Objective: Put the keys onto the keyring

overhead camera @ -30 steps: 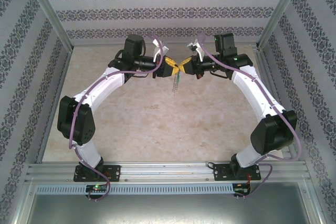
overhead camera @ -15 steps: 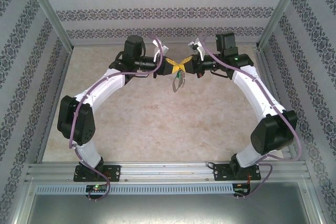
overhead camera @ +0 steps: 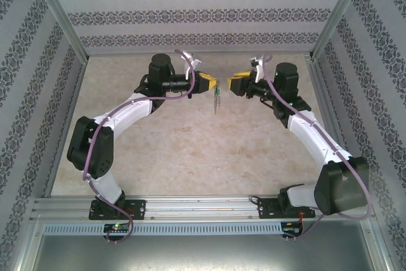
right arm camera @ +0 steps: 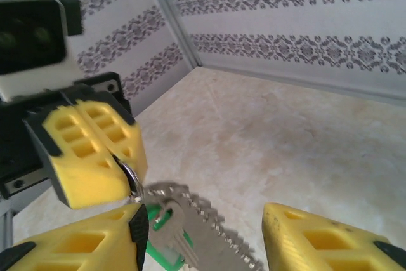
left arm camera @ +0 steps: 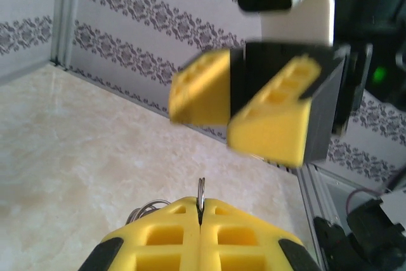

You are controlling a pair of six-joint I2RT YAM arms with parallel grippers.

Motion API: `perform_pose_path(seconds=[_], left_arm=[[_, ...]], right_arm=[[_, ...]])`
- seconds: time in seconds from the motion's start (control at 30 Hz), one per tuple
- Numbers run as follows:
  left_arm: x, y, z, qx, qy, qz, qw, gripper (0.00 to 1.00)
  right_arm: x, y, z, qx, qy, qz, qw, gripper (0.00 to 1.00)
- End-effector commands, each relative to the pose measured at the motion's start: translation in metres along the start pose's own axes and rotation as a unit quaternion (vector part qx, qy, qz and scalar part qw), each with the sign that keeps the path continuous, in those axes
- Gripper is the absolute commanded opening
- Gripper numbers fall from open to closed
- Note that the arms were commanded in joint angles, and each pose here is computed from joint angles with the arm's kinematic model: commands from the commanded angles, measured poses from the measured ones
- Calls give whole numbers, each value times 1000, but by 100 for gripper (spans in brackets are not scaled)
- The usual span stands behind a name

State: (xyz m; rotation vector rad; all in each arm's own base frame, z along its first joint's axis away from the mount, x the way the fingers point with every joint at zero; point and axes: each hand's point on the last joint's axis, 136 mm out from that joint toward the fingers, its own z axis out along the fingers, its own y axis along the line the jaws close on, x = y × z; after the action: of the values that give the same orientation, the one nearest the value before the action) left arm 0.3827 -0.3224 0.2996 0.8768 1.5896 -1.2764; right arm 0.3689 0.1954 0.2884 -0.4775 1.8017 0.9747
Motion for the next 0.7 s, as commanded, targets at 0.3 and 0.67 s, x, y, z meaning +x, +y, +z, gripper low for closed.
perform_pose_path(seconds=[0.3,0.67], left_arm=[[-38,-15,-8,-7,-78,30,996,0],[-39,-19,-9,0,-79,30,996,0]], right_arm=[[21,0,10,63,-78,-49,994,54],[24,26,26,20,-72,-73,995,56]])
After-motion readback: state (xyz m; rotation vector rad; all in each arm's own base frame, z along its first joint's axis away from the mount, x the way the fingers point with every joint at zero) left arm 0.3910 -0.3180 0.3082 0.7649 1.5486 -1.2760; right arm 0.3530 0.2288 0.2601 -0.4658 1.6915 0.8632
